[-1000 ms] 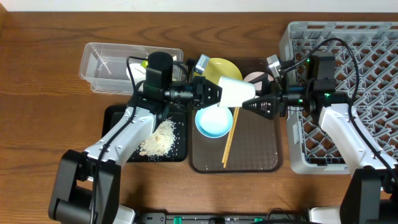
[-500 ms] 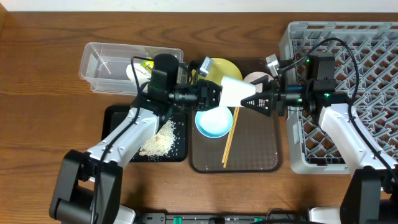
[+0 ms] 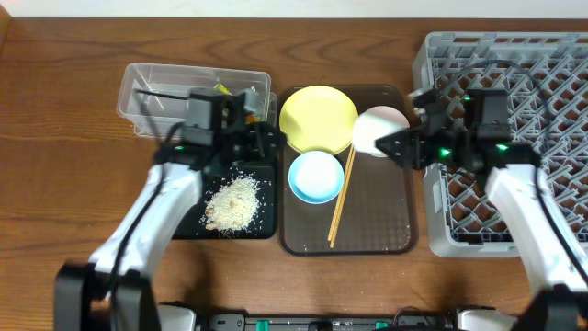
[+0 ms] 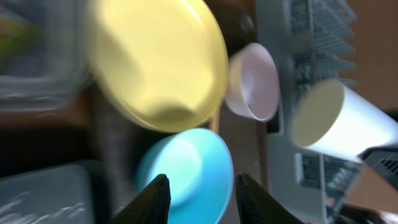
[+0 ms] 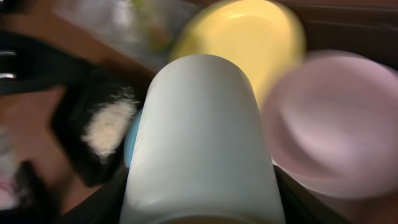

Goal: Sort waste into correct bins and load items into the dishwasher rack

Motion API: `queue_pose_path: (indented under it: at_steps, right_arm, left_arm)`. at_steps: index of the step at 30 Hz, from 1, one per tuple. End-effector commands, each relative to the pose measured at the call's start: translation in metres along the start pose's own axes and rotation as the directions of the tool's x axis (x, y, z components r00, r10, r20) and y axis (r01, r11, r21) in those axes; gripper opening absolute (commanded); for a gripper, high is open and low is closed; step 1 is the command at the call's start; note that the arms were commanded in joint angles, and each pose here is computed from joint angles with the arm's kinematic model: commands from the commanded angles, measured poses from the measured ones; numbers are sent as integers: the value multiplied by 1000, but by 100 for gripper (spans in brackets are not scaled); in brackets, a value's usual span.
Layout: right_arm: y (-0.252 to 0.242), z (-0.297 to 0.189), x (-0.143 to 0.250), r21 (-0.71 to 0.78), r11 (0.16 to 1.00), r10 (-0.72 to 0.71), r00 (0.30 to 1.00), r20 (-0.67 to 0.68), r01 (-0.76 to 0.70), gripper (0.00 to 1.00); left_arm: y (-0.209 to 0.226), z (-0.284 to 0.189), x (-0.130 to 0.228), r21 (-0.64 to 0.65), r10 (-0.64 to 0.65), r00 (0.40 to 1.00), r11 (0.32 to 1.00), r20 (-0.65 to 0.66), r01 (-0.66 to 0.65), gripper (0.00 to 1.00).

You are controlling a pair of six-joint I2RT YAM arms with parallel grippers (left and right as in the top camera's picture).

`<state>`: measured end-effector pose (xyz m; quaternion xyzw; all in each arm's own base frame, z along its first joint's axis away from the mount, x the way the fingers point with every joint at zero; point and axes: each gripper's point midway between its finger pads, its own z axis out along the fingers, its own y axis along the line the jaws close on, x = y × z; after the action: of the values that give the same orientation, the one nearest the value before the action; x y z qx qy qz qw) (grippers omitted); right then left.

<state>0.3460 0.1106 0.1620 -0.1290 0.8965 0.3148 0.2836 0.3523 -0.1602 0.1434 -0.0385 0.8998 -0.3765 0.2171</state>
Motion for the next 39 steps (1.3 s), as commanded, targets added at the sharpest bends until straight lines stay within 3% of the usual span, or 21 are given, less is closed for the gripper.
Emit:
queue_pose_path:
  at_steps: [1, 8, 18, 24, 31, 33, 37, 39]
  right_arm:
    - [-37, -54, -26, 311, 950, 3, 997, 80, -28, 34]
    - [-92, -146, 5, 663, 699, 283, 955, 88, -268, 26]
    - [-144, -212, 67, 808, 386, 553, 813, 183, -445, 24]
    - [-164, -205, 89, 812, 349, 652, 743, 149, -469, 25]
    - [-182, -179, 103, 804, 365, 724, 686, 72, -469, 27]
    - [-187, -173, 107, 806, 365, 738, 673, 55, -466, 32]
    - [-196, -164, 112, 807, 366, 753, 657, 36, -464, 74]
    - [-195, -159, 110, 790, 381, 757, 653, 33, -481, 88]
  left_arm:
    - [16, -40, -19, -149, 104, 988, 985, 115, -86, 38]
    - [64, -103, -17, -474, 101, 972, 881, 211, 11, 42]
    - [66, -106, -15, -479, 69, 971, 876, 229, 50, 43]
    - [66, -106, -15, -479, 69, 971, 876, 228, 50, 43]
    - [66, -106, -15, -479, 68, 971, 876, 227, 51, 43]
    - [66, -106, -15, -479, 68, 971, 876, 227, 51, 43]
    - [66, -106, -14, -480, 67, 972, 876, 227, 51, 43]
    - [67, -106, -14, -480, 66, 972, 876, 225, 52, 43]
